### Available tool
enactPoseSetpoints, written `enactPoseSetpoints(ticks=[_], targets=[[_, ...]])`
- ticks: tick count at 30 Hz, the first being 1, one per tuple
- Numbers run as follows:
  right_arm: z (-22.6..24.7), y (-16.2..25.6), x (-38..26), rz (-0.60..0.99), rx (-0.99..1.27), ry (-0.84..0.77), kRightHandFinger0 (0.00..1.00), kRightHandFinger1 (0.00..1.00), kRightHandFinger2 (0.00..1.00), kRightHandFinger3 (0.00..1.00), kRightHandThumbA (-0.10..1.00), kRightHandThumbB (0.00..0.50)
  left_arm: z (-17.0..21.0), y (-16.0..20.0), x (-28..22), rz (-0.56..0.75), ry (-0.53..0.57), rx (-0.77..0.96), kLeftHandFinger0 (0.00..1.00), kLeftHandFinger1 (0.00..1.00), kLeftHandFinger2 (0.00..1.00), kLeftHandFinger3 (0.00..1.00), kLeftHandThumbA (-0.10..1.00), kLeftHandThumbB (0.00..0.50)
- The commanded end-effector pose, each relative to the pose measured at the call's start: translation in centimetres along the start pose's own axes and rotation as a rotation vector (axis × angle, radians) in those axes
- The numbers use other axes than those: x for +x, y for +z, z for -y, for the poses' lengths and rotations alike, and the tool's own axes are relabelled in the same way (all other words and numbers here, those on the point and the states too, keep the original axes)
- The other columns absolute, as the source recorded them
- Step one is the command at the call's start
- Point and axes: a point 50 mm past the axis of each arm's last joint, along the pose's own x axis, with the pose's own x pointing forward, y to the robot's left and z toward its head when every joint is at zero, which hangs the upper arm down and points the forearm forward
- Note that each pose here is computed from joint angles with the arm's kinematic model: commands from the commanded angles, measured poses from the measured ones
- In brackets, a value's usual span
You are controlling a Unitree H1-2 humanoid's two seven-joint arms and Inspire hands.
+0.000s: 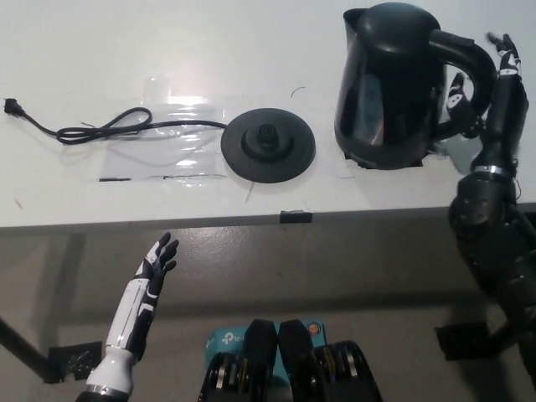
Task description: Use the right hand to grab the handle of the kettle from the base and place it on the right side
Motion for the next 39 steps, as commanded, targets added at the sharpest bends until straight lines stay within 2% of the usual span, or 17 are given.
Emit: enactPoseSetpoints(ticks=[1, 3, 8, 10, 11, 13, 18, 20, 22, 26, 28, 33, 39], targets=[[1.6, 0.7, 2.0, 0.079, 0.004, 0.127, 1.0, 1.0, 1.0, 1.0, 0.75, 0.474, -1.0, 0.7, -0.3, 0.054, 0.02, -0.004, 1.0, 1.0, 1.0, 1.0, 1.0, 0.5], [1.9, 0.6, 2.0, 0.084, 0.013, 0.15, 1.0, 1.0, 1.0, 1.0, 0.8, 0.498, -1.0, 0.7, -0.4, 0.051, 0.022, -0.004, 1.0, 1.0, 1.0, 1.0, 1.0, 0.5], [2.9, 0.1, 1.4, 0.094, 0.072, 0.205, 1.0, 1.0, 1.0, 1.0, 0.85, 0.5, -1.2, 0.7, -0.4, 0.053, 0.023, 0.003, 1.0, 1.0, 1.0, 1.0, 1.0, 0.5], [3.4, 0.0, 1.1, 0.102, 0.101, 0.228, 1.0, 1.0, 1.0, 1.0, 0.9, 0.5, -1.2, 0.6, -0.4, 0.051, 0.024, -0.001, 1.0, 1.0, 1.0, 1.0, 1.0, 0.5], [3.7, 0.1, 0.8, 0.116, 0.118, 0.235, 1.0, 1.0, 1.0, 1.0, 0.97, 0.5, -1.2, 0.6, -0.4, 0.049, 0.028, -0.01, 1.0, 1.0, 1.0, 1.0, 1.0, 0.5], [3.9, 0.3, 0.4, 0.127, 0.161, 0.253, 1.0, 1.0, 1.0, 1.0, 1.0, 0.495, -1.2, 0.5, -0.6, 0.043, 0.033, -0.01, 1.0, 1.0, 1.0, 1.0, 1.0, 0.5], [4.7, 0.9, -0.9, 0.112, 0.403, 0.25, 1.0, 1.0, 1.0, 1.0, 1.0, 0.5, -1.2, 0.3, -1.0, 0.036, 0.031, 0.004, 1.0, 1.0, 1.0, 1.0, 1.0, 0.5], [5.3, 1.5, -1.2, 0.134, 0.478, 0.239, 1.0, 1.0, 1.0, 1.0, 1.0, 0.483, -1.2, 0.4, -0.8, 0.037, 0.03, 0.006, 1.0, 1.0, 1.0, 1.0, 1.0, 0.5], [6.2, 2.3, -1.9, 0.165, 0.581, 0.209, 1.0, 1.0, 1.0, 1.0, 1.0, 0.498, -1.1, 0.3, -1.1, 0.035, 0.028, 0.004, 1.0, 1.0, 1.0, 1.0, 1.0, 0.5], [7.6, 3.1, -3.0, 0.217, 0.623, 0.176, 1.0, 1.0, 1.0, 1.0, 1.0, 0.5, -1.0, 0.3, -1.2, 0.034, 0.021, 0.004, 1.0, 1.0, 1.0, 1.0, 1.0, 0.5], [8.5, 3.5, -3.8, 0.242, 0.642, 0.131, 1.0, 1.0, 1.0, 1.0, 1.0, 0.484, -1.0, 0.3, -1.2, 0.035, 0.023, 0.004, 1.0, 1.0, 1.0, 1.0, 1.0, 0.5], [10.6, 4.2, -5.9, 0.288, 0.593, -0.049, 1.0, 1.0, 1.0, 1.0, 1.0, 0.5, -1.3, 0.3, -1.3, 0.031, 0.028, 0.009, 1.0, 1.0, 1.0, 1.0, 1.0, 0.5], [13.5, 6.1, -10.4, 0.395, 0.429, -0.282, 1.0, 1.0, 1.0, 1.0, 1.0, 0.466, -1.1, 0.1, -1.2, 0.026, 0.02, 0.012, 1.0, 1.0, 1.0, 1.0, 1.0, 0.5]])
